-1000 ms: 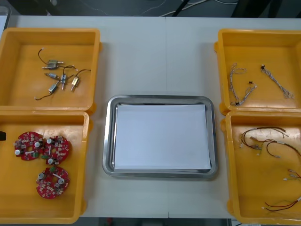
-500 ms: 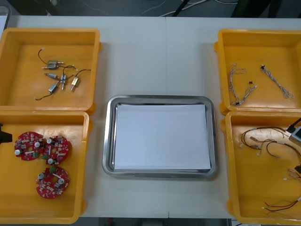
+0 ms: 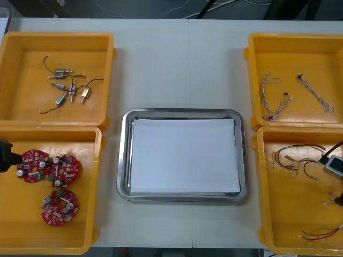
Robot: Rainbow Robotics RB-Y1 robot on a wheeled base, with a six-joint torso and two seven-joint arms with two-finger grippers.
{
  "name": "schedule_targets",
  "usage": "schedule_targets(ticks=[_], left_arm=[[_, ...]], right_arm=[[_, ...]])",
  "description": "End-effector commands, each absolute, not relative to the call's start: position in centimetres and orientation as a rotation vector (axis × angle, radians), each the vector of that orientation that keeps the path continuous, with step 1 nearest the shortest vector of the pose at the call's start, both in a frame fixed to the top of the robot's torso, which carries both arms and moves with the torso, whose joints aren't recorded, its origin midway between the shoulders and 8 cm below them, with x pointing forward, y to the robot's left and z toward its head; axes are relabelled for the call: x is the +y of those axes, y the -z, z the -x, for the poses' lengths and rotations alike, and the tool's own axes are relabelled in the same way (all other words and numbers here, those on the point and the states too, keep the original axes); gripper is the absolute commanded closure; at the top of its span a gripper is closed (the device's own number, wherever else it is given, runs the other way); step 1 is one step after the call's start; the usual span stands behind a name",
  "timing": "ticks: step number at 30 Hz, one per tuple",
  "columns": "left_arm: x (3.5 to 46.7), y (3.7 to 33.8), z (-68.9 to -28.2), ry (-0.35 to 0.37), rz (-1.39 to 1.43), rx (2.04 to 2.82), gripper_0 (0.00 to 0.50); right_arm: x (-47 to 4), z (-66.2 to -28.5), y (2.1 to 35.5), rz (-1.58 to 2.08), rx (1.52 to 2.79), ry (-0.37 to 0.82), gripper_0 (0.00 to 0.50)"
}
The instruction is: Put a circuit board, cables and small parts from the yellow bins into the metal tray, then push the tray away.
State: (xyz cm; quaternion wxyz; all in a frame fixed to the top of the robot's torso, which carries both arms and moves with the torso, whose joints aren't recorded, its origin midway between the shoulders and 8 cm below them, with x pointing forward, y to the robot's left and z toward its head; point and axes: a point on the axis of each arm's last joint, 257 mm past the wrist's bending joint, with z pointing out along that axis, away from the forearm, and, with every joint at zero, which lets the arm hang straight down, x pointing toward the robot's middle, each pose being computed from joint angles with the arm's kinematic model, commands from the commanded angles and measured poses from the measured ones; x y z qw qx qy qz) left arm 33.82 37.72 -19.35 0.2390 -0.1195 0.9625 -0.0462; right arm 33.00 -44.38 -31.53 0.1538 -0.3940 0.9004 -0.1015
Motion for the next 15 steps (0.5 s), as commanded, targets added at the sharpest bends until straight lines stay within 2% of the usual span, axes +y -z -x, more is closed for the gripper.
schedule_targets(ticks=[1,6,15], left_arm=[[37.3,20.8,-33.1,0.095,0.171,2.67,0.0],[37.5,21.1,-33.2,0.076,0.165,2.672,0.0],[37.6,21.9,-34.3,0.088,0.163,2.652,0.0]], right_arm=[[-43.2,-32.3,33.1,1.253,2.526,0.285,0.0],[-42.7,-31.8,33.9,1.28,2.527,0.273,0.0],[-43.0,-31.2,34.9,1.301,2.514,0.277,0.0]])
